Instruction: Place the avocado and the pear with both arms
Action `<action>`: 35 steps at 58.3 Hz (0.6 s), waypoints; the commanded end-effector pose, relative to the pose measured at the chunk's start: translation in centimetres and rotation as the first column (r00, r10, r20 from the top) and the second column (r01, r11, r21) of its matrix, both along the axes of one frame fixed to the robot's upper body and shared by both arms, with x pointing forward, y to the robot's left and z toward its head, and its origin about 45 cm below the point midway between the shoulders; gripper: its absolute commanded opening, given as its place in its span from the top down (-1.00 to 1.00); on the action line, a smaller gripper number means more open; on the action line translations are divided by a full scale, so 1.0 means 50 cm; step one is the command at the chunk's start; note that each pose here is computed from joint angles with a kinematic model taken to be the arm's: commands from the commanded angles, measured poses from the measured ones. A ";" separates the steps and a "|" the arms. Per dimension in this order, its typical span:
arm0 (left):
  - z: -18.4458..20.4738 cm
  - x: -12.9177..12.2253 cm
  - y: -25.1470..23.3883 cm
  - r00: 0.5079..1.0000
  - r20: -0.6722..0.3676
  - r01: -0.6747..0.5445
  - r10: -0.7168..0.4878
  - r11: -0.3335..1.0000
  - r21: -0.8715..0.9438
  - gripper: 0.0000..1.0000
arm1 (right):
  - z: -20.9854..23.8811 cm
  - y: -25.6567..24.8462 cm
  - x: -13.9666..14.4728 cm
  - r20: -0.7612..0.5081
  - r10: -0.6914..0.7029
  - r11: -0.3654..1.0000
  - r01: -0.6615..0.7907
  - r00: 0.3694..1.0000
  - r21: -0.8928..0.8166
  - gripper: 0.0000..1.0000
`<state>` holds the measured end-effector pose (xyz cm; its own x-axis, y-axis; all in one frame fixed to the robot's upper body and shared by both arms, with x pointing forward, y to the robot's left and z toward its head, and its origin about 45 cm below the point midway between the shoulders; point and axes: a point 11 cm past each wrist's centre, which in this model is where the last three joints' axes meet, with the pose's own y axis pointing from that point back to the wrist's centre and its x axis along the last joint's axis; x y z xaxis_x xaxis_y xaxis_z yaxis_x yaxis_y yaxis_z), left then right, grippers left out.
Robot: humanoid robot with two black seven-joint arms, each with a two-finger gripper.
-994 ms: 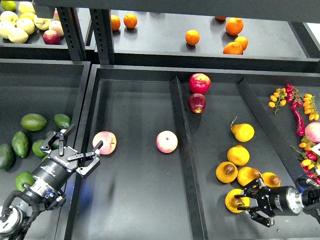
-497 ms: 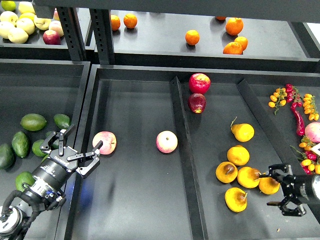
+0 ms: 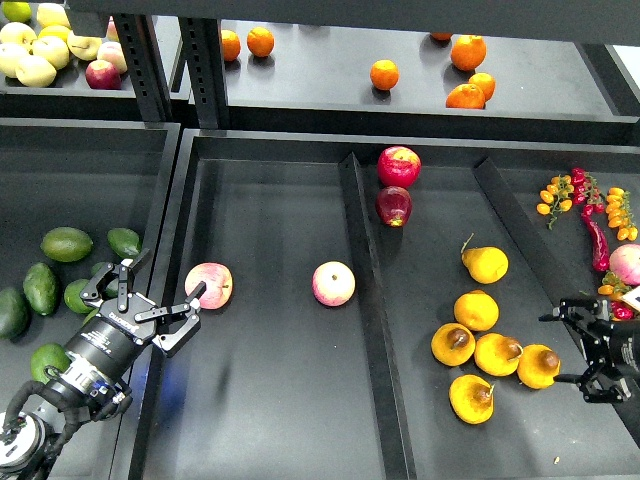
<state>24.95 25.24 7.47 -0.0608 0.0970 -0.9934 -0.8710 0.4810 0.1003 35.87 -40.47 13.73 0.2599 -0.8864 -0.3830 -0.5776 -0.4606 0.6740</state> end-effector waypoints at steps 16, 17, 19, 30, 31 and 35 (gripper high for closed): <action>-0.009 -0.012 0.002 1.000 -0.016 -0.004 0.004 1.000 0.000 -0.99 | -0.039 0.163 0.050 0.041 -0.122 0.934 0.100 0.992 0.344 -0.98; -0.009 -0.012 0.002 1.000 -0.016 -0.004 0.004 1.000 0.000 -0.99 | -0.042 0.171 0.048 0.038 -0.132 0.924 0.109 0.990 0.367 -0.98; -0.009 -0.012 0.002 1.000 -0.016 -0.003 0.003 1.000 0.001 -0.99 | -0.047 0.183 0.046 0.032 -0.146 0.908 0.122 0.989 0.400 -0.98; -0.012 -0.017 0.003 1.000 -0.022 -0.004 0.004 1.000 0.001 -0.99 | -0.094 0.282 0.014 -0.049 -0.233 0.759 0.213 0.971 0.615 -0.98; -0.012 -0.017 0.003 1.000 -0.022 -0.004 0.004 1.000 0.001 -0.99 | -0.096 0.288 0.011 -0.053 -0.237 0.750 0.217 0.970 0.625 -0.98; -0.013 -0.018 0.002 1.000 -0.024 -0.003 0.003 1.000 0.001 -0.99 | -0.109 0.307 -0.003 -0.080 -0.265 0.700 0.249 0.961 0.670 -0.98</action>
<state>24.17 25.35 6.92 -0.0813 0.0980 -0.9919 -0.8706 0.4776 0.1185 36.73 -27.00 9.24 0.1122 -0.5252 -0.8435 -0.7254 -0.6235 0.2917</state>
